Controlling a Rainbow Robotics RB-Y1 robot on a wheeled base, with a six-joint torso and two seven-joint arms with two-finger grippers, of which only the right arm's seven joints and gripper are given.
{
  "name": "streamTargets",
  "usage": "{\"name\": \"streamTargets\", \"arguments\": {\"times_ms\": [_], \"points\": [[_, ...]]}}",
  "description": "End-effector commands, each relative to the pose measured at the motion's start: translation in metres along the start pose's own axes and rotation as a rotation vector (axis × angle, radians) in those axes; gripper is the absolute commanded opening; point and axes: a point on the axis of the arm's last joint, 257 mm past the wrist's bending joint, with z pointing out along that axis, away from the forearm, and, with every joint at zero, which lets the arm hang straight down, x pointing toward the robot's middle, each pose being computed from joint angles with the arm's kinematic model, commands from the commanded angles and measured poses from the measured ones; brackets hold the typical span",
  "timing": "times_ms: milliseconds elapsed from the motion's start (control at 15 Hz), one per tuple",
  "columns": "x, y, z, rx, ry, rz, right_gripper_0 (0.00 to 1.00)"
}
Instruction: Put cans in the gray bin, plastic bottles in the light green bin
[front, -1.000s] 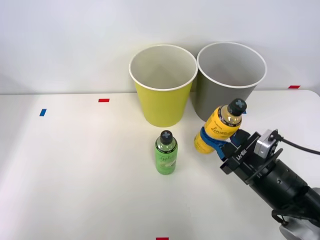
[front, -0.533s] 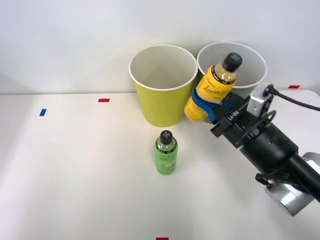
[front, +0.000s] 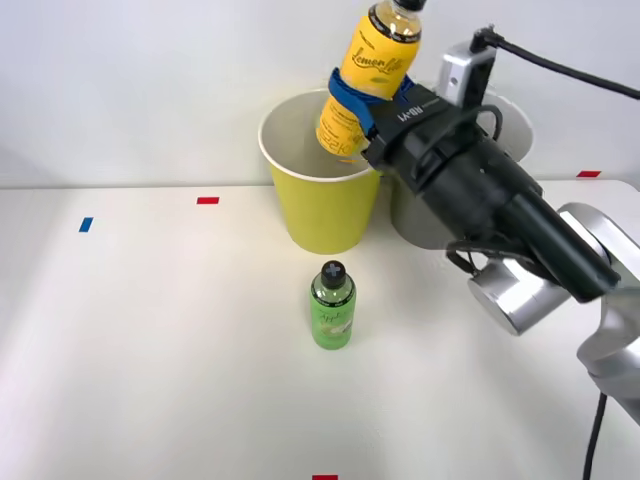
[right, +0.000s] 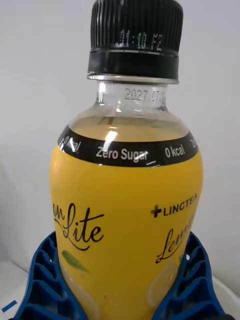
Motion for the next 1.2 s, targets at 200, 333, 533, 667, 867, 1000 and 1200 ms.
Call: {"name": "streamTargets", "arguments": {"times_ms": [200,333,533,667,867,1000,1200], "points": [[-0.010,0.002,0.038,0.032,0.084,-0.018,0.00],[-0.005,-0.002,0.048,0.040,0.113,-0.026,0.00],[0.011,-0.009,0.063,0.045,0.134,-0.037,0.00],[0.018,-0.011,0.072,0.046,0.150,-0.054,0.00],[0.034,-0.018,0.086,0.068,0.177,-0.091,0.00],[0.043,-0.020,0.095,0.079,0.190,-0.099,0.03],[0.047,-0.021,0.096,0.084,0.197,-0.114,0.73]]}}
